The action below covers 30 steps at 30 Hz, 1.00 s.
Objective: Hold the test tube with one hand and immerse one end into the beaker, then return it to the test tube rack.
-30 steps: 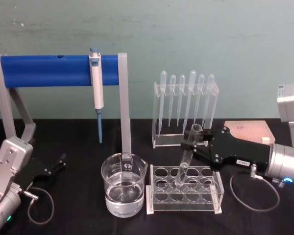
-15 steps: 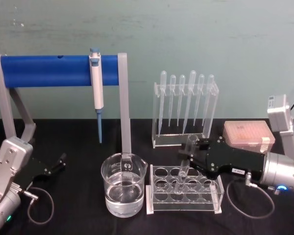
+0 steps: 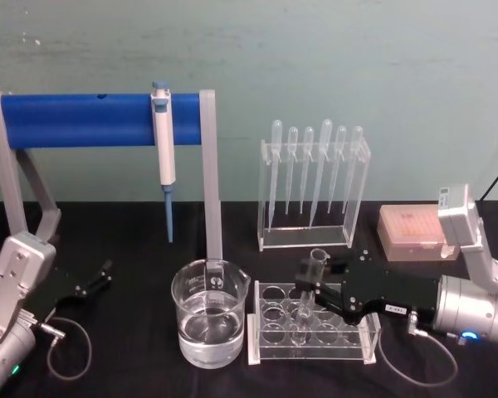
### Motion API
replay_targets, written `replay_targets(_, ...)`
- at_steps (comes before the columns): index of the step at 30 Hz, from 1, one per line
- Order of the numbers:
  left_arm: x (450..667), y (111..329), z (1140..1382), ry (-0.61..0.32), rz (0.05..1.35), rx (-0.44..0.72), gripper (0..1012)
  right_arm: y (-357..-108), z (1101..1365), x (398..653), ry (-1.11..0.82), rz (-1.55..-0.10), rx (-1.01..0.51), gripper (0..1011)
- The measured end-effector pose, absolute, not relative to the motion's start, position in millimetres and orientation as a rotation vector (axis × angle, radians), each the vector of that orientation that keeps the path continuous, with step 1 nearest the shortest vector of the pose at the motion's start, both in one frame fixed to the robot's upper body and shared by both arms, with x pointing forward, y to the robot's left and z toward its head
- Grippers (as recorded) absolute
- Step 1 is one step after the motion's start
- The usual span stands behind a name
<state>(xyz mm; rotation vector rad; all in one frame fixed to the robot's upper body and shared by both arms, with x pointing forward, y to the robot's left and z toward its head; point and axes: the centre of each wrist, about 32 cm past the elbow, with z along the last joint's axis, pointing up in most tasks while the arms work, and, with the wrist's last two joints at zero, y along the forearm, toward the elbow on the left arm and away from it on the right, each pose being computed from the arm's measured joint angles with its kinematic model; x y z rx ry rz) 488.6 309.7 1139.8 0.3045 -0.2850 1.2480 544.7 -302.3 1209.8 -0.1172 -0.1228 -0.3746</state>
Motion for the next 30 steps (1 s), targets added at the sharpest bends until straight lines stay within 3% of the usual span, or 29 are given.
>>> replay_targets(21,488.6,309.7,1139.8,-0.285,1.248,0.304,1000,-304.5,1200.7,543.3,-0.127,-0.381,-0.123,231)
replay_targets(30,488.6,309.7,1139.8,-0.285,1.248,0.304,1000,-304.5,1201.2,543.4,-0.125,-0.381,-0.123,501)
